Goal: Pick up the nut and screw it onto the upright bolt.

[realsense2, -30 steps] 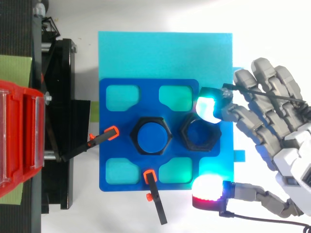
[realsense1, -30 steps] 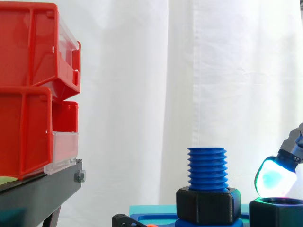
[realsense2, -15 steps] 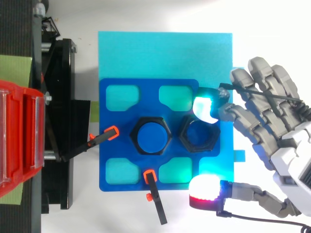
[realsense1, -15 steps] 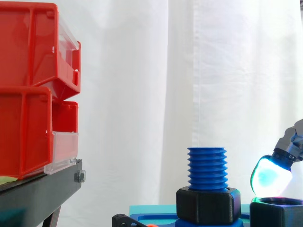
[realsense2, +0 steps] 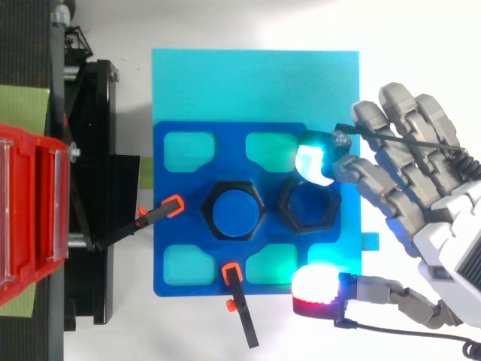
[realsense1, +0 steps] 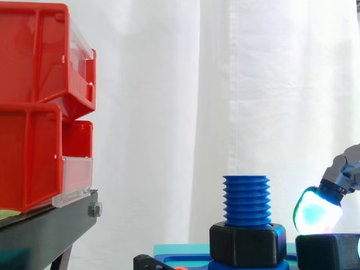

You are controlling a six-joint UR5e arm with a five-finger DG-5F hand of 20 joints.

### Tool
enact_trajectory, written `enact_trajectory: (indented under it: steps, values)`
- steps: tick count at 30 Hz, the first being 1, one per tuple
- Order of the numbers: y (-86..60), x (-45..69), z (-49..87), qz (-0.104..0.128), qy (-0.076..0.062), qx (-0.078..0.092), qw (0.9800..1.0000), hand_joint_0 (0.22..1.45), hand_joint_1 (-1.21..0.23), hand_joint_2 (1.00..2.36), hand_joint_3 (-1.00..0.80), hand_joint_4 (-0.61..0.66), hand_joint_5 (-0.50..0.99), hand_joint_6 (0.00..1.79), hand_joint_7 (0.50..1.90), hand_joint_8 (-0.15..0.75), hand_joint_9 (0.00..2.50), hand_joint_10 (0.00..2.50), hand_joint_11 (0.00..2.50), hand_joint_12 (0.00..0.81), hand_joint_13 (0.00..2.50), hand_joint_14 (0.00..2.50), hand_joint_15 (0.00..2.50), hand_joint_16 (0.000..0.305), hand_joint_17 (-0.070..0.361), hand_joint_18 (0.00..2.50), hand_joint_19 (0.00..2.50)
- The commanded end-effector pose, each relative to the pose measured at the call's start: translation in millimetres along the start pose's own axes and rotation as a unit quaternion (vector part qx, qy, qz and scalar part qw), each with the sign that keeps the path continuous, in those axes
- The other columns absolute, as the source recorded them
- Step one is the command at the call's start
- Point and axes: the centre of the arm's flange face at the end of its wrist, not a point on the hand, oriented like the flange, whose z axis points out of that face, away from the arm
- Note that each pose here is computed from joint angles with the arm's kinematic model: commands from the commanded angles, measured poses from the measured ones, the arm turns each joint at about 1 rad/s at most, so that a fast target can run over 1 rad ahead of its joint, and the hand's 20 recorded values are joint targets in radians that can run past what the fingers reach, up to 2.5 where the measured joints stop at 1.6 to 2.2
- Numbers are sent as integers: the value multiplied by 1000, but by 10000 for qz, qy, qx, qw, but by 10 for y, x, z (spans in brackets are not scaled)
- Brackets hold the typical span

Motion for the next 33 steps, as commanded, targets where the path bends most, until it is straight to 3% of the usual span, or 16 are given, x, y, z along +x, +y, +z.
enact_trajectory:
  steps: [1,28,33]
  values:
    - [-19,-3,13,-44,16,-10,10000,389,-617,1000,-500,193,-283,502,779,275,87,0,0,413,0,0,0,69,156,0,0]
    - [-34,-4,41,-60,26,-72,10000,395,-597,1000,-500,175,-285,502,771,270,76,0,0,409,0,0,0,68,153,0,0]
    - [0,5,0,-92,54,-154,9998,395,-602,1000,-500,172,-285,502,770,267,69,0,0,408,0,0,0,68,153,0,0]
